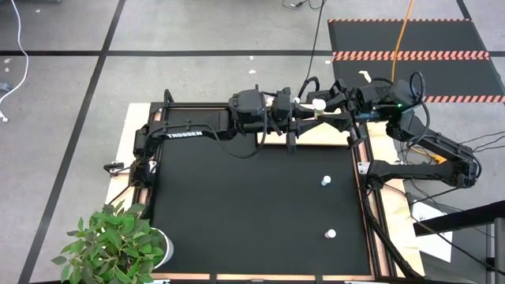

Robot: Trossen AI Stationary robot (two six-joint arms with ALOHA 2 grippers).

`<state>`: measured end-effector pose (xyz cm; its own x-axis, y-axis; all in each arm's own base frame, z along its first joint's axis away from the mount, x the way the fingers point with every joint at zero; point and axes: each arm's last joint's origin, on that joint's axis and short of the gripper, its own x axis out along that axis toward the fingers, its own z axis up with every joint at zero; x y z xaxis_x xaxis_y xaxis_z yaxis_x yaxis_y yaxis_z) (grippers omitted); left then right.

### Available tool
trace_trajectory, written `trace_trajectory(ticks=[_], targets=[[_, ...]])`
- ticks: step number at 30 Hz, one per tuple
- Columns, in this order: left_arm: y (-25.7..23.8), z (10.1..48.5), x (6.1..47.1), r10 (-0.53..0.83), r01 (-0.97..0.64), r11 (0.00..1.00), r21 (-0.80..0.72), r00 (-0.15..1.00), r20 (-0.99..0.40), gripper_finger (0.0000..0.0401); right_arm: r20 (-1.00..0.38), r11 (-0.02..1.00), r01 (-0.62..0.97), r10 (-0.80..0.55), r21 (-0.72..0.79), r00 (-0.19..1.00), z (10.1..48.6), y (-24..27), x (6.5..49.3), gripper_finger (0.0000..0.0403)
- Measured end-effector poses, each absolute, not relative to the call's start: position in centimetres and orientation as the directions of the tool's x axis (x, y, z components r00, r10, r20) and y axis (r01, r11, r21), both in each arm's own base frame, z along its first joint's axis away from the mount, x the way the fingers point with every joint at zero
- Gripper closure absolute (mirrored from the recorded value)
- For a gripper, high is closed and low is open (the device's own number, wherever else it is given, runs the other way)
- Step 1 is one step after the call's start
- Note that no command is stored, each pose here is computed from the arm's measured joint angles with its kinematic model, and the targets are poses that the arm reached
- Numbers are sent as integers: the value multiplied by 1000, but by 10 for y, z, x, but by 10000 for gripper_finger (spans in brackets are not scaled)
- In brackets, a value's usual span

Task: Pick and place medicine bottles onto shelf by color
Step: Put the yellow pill bottle aligned with the other yellow pill bottles on the shelf

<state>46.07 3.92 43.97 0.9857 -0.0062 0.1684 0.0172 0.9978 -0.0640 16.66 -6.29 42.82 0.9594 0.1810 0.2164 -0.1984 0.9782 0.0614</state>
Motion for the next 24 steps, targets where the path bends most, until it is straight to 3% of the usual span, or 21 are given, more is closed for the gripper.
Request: trace_trajectory(ticks=[8,19,24], targets=[[40,439,461,-9,20,998,-67,988,156,300,202,984,-165,149,66,968,426,-64,166,257],[43,435,461,1,8,997,-76,992,123,299,232,997,-9,27,-76,972,431,-59,150,191],[46,428,461,12,-8,996,-88,999,46,298,245,997,-70,62,20,968,434,-55,144,163]])
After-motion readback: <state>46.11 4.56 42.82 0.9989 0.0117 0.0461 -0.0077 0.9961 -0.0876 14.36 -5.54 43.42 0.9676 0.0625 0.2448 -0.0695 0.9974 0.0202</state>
